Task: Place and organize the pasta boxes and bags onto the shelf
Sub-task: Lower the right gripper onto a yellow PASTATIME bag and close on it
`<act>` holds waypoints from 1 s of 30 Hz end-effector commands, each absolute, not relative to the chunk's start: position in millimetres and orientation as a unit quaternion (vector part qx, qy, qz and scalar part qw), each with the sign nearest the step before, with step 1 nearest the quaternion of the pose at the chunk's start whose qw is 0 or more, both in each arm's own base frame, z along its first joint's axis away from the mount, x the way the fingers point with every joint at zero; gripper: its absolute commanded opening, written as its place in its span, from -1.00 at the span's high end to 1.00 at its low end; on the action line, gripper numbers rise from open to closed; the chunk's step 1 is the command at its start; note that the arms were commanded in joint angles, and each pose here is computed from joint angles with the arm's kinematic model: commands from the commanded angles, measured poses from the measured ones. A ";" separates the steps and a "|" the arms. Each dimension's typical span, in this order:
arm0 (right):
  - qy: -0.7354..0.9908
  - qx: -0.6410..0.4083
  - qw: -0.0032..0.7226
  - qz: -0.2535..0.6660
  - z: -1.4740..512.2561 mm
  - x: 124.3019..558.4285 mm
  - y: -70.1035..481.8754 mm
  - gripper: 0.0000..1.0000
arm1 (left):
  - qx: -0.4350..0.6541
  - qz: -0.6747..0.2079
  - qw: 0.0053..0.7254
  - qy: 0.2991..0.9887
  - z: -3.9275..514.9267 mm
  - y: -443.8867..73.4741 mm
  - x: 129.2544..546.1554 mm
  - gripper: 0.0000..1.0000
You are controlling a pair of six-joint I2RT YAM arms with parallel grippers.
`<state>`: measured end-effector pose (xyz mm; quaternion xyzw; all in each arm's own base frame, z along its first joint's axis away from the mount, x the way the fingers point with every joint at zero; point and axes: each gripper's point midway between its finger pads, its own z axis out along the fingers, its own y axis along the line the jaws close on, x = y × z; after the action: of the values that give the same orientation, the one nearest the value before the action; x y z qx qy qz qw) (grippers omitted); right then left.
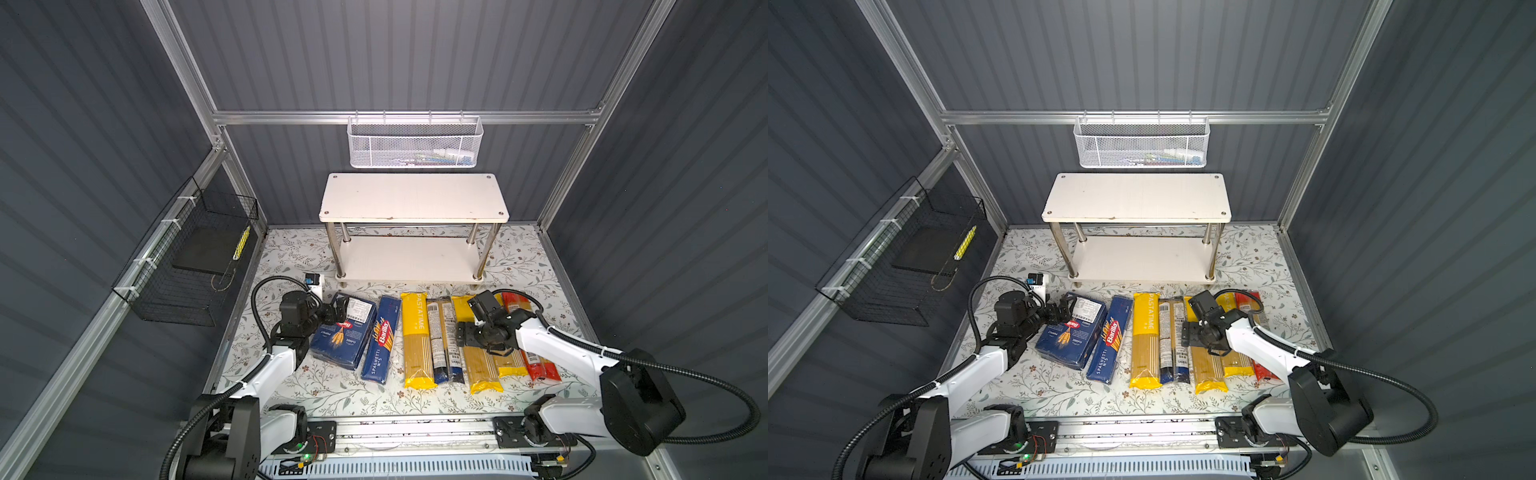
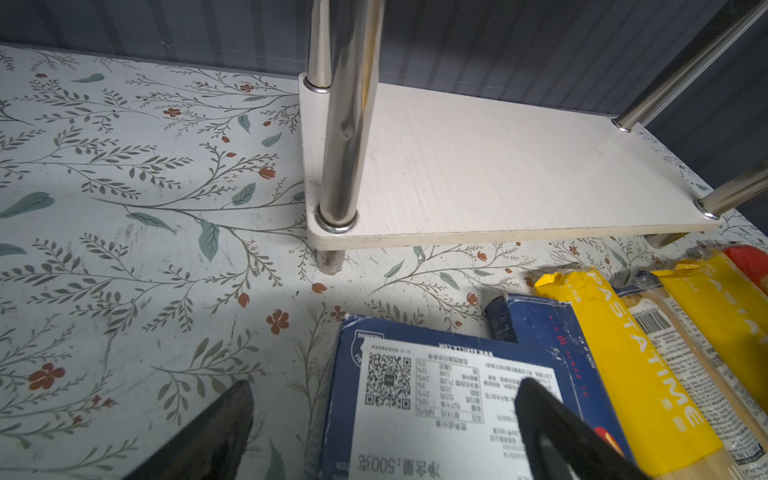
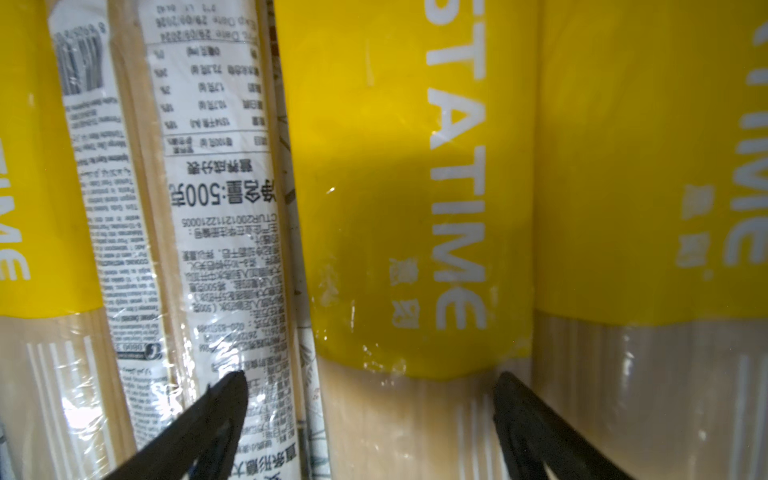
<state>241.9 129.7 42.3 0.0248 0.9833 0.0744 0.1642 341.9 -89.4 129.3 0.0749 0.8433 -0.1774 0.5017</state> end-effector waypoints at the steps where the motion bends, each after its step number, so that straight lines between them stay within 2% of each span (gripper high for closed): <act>1: 0.985 0.027 0.153 0.081 35.1 236.9 135.7 -0.85 | 0.079 -0.176 0.506 0.841 134.3 -90.7 345.9 -0.99; 9: 0.985 0.030 0.166 0.020 52.7 236.6 113.3 -0.85 | 0.079 -0.175 0.506 0.841 133.8 -90.5 345.2 -0.99; 18: 0.980 0.016 0.201 -0.003 63.4 248.8 106.2 -0.89 | 0.079 -0.174 0.507 0.840 134.4 -90.0 345.5 -0.99; 30: 0.985 -0.009 0.173 -0.006 44.6 264.8 120.6 -0.91 | 0.078 -0.174 0.509 0.840 134.9 -89.7 344.9 -0.99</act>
<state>259.3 117.5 42.6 -0.0018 0.9852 -0.0064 0.1714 341.9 -89.3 129.0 0.0747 0.8436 -0.1772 0.5014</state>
